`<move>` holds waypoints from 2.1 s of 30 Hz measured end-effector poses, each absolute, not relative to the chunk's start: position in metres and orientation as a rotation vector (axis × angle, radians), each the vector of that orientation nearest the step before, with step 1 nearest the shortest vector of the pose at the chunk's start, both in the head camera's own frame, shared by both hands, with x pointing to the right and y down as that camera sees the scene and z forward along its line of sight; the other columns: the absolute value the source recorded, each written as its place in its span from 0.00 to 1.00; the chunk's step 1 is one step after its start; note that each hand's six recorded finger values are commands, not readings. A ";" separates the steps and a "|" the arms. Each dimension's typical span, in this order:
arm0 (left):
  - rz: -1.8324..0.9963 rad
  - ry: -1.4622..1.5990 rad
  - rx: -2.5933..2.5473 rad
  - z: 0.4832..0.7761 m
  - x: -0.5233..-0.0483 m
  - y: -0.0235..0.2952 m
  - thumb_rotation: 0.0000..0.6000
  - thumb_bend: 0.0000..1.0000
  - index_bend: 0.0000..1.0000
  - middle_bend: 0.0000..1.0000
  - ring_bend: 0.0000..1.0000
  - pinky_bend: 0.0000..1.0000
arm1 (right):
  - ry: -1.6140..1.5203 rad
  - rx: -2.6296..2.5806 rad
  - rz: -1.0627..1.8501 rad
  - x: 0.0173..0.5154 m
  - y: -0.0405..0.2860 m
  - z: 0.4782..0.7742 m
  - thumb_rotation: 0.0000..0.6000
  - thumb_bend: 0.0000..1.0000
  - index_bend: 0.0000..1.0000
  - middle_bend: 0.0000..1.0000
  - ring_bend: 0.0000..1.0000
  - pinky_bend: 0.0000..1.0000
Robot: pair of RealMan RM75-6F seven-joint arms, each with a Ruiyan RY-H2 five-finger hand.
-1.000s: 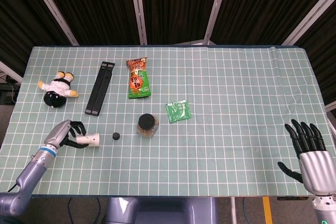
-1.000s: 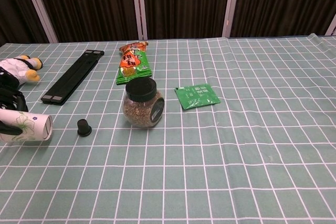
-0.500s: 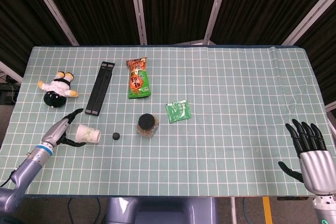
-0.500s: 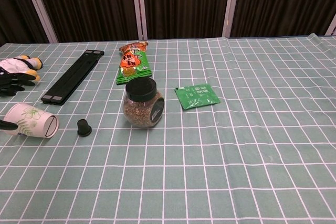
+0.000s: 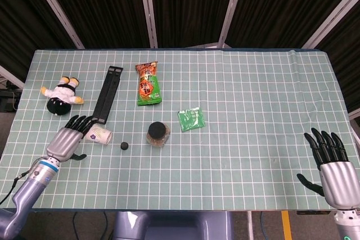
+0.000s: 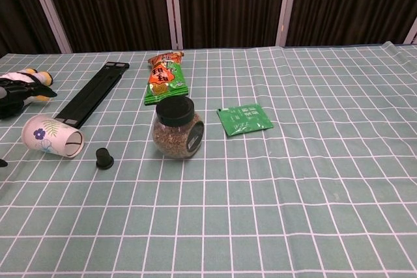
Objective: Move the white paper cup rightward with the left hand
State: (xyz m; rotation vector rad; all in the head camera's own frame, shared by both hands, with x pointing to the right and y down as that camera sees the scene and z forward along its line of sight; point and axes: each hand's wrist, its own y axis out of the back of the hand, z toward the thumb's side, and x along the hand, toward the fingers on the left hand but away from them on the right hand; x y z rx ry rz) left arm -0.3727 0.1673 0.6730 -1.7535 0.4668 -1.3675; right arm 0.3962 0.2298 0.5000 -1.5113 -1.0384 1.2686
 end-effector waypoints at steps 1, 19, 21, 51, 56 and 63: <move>-1.356 0.421 -1.700 0.674 -0.368 0.169 1.00 0.00 0.06 0.00 0.00 0.00 | -1.040 -1.510 1.269 0.397 0.230 0.500 1.00 0.00 0.00 0.00 0.00 0.00; -1.204 0.152 -1.309 0.722 -0.302 0.175 1.00 0.00 0.57 0.36 0.26 0.27 | -1.060 -1.498 1.290 0.406 0.227 0.499 1.00 0.00 0.00 0.00 0.00 0.00; -1.204 0.171 -1.314 0.721 -0.303 0.174 1.00 0.00 0.64 0.43 0.32 0.33 | -1.060 -1.498 1.290 0.406 0.227 0.500 1.00 0.00 0.00 0.00 0.00 0.00; -0.914 1.688 -2.531 0.681 -0.328 0.140 1.00 0.00 0.65 0.43 0.35 0.37 | -1.048 -1.503 1.301 0.404 0.228 0.503 1.00 0.00 0.00 0.00 0.00 0.00; -0.927 1.695 -2.549 0.695 -0.321 0.146 1.00 0.00 0.65 0.43 0.35 0.37 | -1.049 -1.503 1.305 0.405 0.227 0.503 1.00 0.00 0.00 0.00 0.00 0.00; -0.970 1.677 -2.521 0.716 -0.314 0.149 1.00 0.00 0.65 0.43 0.35 0.37 | -1.054 -1.499 1.319 0.408 0.226 0.505 1.00 0.00 0.00 0.00 0.00 0.00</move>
